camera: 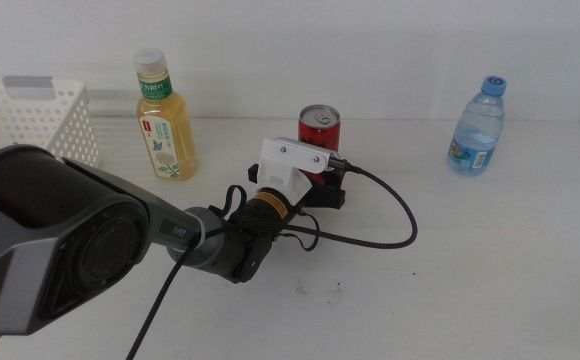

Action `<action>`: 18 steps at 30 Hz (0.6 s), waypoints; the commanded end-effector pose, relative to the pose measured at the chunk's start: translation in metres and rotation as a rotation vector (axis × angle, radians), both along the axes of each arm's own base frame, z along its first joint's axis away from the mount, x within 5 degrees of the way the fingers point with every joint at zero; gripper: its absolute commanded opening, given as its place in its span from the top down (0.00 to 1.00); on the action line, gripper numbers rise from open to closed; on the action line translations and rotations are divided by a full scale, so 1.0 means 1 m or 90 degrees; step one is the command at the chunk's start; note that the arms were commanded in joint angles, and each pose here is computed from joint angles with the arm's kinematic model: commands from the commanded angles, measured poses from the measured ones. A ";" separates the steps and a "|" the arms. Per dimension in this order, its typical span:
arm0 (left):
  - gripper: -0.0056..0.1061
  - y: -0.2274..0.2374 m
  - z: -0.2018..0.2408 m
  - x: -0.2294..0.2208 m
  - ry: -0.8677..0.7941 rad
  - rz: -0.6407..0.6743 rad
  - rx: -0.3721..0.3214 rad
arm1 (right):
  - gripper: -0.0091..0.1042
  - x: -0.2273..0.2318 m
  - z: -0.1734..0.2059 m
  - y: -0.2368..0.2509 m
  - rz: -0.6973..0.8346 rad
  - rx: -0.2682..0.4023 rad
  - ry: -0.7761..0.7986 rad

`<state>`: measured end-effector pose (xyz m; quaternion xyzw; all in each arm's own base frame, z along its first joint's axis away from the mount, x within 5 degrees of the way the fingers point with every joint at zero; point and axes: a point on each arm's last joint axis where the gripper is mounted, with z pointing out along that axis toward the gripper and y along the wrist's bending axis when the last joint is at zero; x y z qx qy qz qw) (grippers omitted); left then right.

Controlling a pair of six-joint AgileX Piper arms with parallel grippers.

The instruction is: Use arms to grab the bottles and put them into the dustbin to the left of the table.

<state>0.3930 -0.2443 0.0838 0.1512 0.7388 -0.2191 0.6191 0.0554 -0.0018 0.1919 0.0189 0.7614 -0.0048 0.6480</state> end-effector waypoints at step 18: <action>0.68 -0.001 0.007 0.005 -0.018 0.003 0.024 | 0.24 0.000 0.000 -0.001 -0.004 -0.010 -0.006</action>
